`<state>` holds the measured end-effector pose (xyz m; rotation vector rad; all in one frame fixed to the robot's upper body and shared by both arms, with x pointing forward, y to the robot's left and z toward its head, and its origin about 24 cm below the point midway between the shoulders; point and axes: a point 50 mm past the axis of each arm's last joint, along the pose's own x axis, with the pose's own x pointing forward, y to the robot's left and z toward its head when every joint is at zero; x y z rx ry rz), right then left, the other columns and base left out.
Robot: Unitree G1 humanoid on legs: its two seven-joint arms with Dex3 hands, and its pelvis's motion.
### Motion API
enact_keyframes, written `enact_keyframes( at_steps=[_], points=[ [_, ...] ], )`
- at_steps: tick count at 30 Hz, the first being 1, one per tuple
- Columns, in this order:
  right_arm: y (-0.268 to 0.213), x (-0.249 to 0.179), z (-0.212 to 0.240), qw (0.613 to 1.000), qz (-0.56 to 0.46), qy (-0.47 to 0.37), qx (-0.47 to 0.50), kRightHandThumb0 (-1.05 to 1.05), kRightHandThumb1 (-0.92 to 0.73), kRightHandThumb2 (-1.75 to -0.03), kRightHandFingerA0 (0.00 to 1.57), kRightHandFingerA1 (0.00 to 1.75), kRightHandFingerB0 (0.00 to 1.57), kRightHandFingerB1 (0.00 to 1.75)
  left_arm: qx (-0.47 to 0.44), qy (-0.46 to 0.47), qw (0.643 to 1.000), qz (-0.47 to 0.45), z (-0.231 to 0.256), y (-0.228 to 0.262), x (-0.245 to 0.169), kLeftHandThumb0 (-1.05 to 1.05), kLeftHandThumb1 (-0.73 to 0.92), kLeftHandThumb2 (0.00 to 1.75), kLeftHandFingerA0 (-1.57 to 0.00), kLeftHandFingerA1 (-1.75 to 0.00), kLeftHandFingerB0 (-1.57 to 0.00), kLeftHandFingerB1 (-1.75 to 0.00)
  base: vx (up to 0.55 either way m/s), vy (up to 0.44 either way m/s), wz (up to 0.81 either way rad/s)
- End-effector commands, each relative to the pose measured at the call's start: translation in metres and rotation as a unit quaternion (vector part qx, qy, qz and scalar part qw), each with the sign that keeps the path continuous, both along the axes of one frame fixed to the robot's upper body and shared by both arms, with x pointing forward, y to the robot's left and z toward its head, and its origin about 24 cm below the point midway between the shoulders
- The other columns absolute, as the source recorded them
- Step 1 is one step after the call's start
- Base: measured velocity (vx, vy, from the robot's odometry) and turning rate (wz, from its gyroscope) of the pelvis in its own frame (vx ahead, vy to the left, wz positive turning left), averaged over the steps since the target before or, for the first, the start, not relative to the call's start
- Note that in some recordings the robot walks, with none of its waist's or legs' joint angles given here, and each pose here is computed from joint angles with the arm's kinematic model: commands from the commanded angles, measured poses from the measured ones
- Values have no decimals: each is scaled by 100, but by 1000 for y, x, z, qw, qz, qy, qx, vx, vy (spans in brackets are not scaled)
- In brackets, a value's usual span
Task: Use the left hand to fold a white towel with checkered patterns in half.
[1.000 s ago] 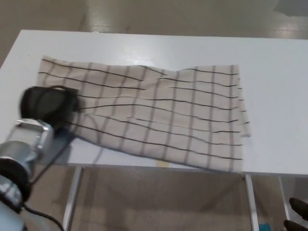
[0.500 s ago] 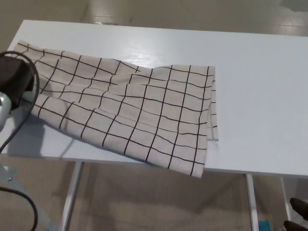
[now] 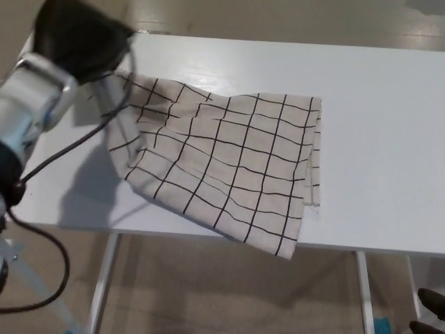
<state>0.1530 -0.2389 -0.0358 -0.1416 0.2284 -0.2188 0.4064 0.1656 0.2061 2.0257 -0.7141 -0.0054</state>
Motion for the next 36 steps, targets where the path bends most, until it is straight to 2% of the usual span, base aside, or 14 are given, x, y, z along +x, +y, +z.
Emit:
enact_keyframes(
  at_steps=[1, 2, 4, 5, 8, 13, 17, 25, 28, 30, 31, 32, 34, 36],
  points=[
    [1, -1, 0, 1000, -2, 3, 12, -24, -66, -60, 54, 52, 57, 50, 50, -50, 979, -193, 25, -73, -17, -32, 34, 74, -121, -144, -96, -129, 0, 0, 0],
    [0, -1, 0, 1000, -2, 3, 8, -24, -66, -60, 54, 51, 59, 51, 53, -50, 974, -215, 26, -82, -20, -30, 52, 57, -90, -173, -85, -140, 0, 0, 0],
    [0, -1, 0, 1000, -2, 3, 5, -24, -66, -60, 54, 51, 60, 52, 51, -53, 967, -243, 26, -95, -26, -26, 49, 55, -92, -172, -97, -117, 0, 0, 0],
    [0, -2, 1, 1000, 0, 5, -8, -24, -66, -60, 54, 49, 62, 52, 55, -55, 954, -290, 24, -113, -37, -23, 37, 83, -127, -135, -102, -91, 0, 0, 0],
    [0, -1, 1, 1000, 0, 6, -18, -26, -66, -59, 57, 49, 64, 52, 59, -52, 938, -338, 21, -130, -49, -27, 50, 55, -105, -153, -106, -59, 0, 0, 0],
    [0, 0, 1, 1000, -1, 2, -1, -27, -66, -59, 57, 49, 64, 53, 63, -44, 910, -407, 13, -157, -71, -28, 50, 57, -106, -153, -111, -70, 0, 0, 0],
    [1, -1, 3, 1000, 2, -3, -17, -27, -65, -59, 59, 49, 66, 53, 75, -28, 891, -448, 0, -177, -89, -34, 53, 57, -98, -169, -75, -159, 0, 0, 0],
    [3, 0, 4, 1000, 7, 3, -29, -29, -64, -59, 60, 49, 67, 52, 86, 35, 882, -462, -34, -185, -106, -26, 40, 84, -128, -138, -103, -118, 0, 0, 0],
    [3, 0, 3, 1000, 5, 1, -16, -28, -65, -59, 60, 49, 67, 52, 83, 80, 892, -437, -49, -182, -104, -28, 55, 56, -99, -161, -105, -96, 0, 0, 0],
    [3, 0, 4, 1000, 3, 7, -20, -29, -65, -59, 61, 51, 67, 51, 81, 150, 908, -382, -60, -178, -102, -32, 51, 59, -96, -153, -101, -76, 0, 0, 0],
    [3, 0, 5, 1000, 4, 9, -27, -29, -64, -59, 63, 51, 66, 51, 88, 185, 918, -340, -67, -176, -100, -45, 53, 57, -88, -89, -80, -48, 0, 0, 0],
    [2, 1, 5, 999, 6, 11, -34, -29, -64, -59, 63, 51, 66, 51, 97, 218, 924, -298, -73, -173, -98, -45, 53, 57, -88, -89, -80, -48, 0, 0, 0],
    [2, 2, 6, 999, 13, 6, -33, -29, -64, -59, 63, 50, 66, 51, 116, 271, 933, -206, -82, -169, -94, -79, 59, 58, 0, -25, -11, -25, 0, 0, 0],
    [2, 2, 6, 999, 14, 6, -33, -29, -64, -59, 63, 50, 66, 51, 114, 291, 932, -182, -83, -168, -93, -79, 59, 58, 0, -25, -11, -25, 0, 0, 0]
  ],
)
